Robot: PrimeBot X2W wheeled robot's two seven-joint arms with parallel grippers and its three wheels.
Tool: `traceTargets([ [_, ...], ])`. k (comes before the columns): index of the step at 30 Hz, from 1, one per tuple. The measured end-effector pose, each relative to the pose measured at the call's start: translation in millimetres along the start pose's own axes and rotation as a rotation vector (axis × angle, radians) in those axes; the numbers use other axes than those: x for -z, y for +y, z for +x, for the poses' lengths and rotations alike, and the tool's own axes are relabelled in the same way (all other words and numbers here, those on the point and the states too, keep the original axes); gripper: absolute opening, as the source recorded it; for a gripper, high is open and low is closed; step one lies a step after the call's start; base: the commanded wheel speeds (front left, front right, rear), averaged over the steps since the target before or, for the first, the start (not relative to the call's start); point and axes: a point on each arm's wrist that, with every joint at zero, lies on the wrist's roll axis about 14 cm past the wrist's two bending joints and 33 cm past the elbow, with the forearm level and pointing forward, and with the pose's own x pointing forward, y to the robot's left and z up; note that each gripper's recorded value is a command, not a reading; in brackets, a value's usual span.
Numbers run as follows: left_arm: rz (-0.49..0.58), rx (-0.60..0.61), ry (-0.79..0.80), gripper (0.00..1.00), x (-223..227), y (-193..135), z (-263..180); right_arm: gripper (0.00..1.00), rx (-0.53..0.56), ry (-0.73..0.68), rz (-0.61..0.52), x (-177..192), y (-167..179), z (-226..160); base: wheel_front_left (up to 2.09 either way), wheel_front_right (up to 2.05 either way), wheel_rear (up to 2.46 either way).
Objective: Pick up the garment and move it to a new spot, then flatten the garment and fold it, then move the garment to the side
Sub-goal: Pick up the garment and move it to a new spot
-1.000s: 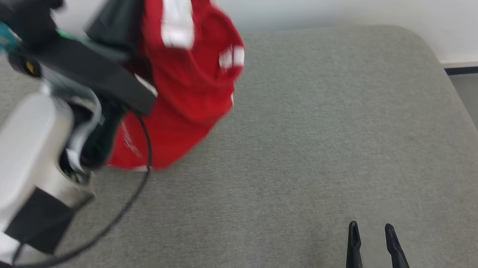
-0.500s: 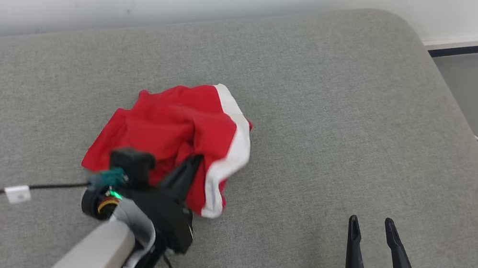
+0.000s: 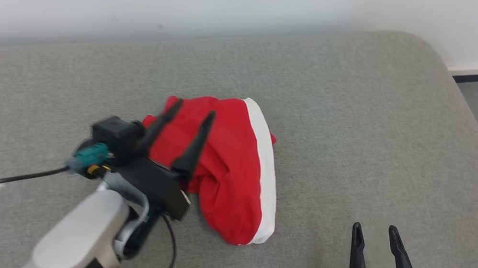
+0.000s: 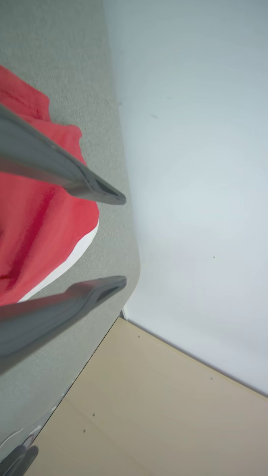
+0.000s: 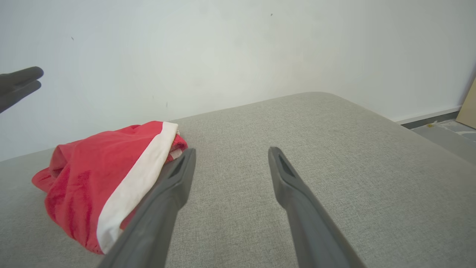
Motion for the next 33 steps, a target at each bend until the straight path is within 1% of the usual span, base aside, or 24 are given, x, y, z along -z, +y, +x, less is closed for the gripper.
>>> traceTargets([
  [3, 0.079, -0.039, -0.08, 1.0, -30.7, 17.7, -11.1, 1.0, -0.023, -0.011, 0.002, -2.7, 7.1, 3.3, 0.0, 0.0, 0.0],
  [5, 0.135, -0.084, -0.111, 1.0, -42.2, 31.9, -25.2, 1.0, -0.038, -0.014, 0.004, -3.3, 11.6, 5.5, 0.0, 0.0, 0.0],
  [8, 0.266, -0.149, -0.123, 1.0, -52.2, 54.0, -51.0, 1.0, -0.059, -0.015, 0.006, -3.2, 18.1, 8.0, 0.0, 0.0, 0.0],
  [11, 0.286, -0.23, -0.121, 1.0, -50.9, 72.8, -79.6, 1.0, -0.076, -0.019, 0.01, -4.2, 24.0, 10.2, 0.0, 0.0, 0.0],
  [13, 0.332, -0.267, -0.114, 1.0, -51.8, 82.0, -97.4, 1.0, -0.085, -0.015, 0.01, -2.8, 26.5, 9.4, 0.0, 0.0, 0.0],
  [18, 0.371, -0.381, -0.12, 1.0, -54.1, 97.6, -140.7, 1.0, -0.11, -0.015, 0.008, -2.2, 34.2, 8.7, 0.0, 0.0, 0.0],
  [26, 0.367, -0.542, -0.137, 1.0, -52.7, 107.0, -195.7, 1.0, -0.144, -0.024, 0.008, -4.7, 44.8, 8.6, 0.0, 0.0, 0.0],
  [30, 0.351, -0.577, -0.088, 1.0, -34.5, 106.5, -215.2, 1.0, -0.157, -0.03, 0.01, -6.5, 48.7, 6.9, 0.0, 0.0, 0.0],
  [33, 0.347, -0.582, -0.052, 1.0, -22.7, 103.7, -222.3, 1.0, -0.161, -0.022, 0.011, -3.9, 49.8, 4.5, 0.0, 0.0, 0.0],
])
